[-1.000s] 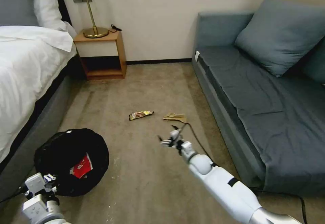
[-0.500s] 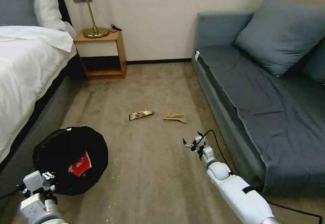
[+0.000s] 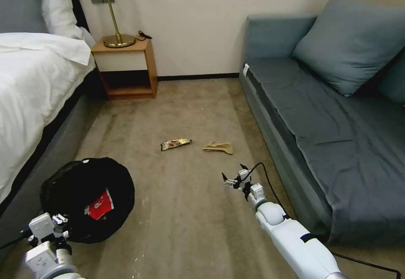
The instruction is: Pick up the trash bin, then pick up the garbage on the floor and place it into the trash bin.
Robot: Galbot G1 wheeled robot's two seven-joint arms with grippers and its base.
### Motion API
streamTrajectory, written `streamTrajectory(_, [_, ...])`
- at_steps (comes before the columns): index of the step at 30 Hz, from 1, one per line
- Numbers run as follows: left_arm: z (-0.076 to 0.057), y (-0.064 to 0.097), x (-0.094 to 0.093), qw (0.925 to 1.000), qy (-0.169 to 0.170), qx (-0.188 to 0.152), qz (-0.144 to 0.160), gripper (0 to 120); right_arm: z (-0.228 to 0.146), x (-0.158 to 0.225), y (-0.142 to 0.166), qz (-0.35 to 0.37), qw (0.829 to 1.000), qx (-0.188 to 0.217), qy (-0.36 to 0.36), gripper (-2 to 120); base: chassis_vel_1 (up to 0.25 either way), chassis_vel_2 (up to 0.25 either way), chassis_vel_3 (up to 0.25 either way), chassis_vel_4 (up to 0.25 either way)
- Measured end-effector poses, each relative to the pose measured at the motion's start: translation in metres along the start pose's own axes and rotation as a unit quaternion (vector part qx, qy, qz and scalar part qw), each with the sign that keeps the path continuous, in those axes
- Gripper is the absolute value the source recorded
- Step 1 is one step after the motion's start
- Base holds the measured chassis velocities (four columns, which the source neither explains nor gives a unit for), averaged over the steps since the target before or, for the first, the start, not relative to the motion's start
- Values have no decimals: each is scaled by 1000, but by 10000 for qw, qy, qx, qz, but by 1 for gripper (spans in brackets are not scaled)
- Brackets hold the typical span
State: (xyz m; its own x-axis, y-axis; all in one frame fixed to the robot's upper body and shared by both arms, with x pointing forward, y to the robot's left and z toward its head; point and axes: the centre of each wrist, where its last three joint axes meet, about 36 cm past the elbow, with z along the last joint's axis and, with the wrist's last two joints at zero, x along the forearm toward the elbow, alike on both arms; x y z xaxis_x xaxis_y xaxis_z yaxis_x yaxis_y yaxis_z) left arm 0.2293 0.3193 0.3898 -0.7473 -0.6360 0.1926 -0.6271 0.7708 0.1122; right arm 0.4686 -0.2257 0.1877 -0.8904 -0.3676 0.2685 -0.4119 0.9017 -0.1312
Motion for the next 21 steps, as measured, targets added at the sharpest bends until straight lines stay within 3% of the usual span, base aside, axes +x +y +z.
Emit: streamTrajectory(21, [7, -2, -2, 10000, 45, -19, -22, 2, 9, 5, 8, -157, 9999, 49, -11, 100, -74, 78, 75, -79])
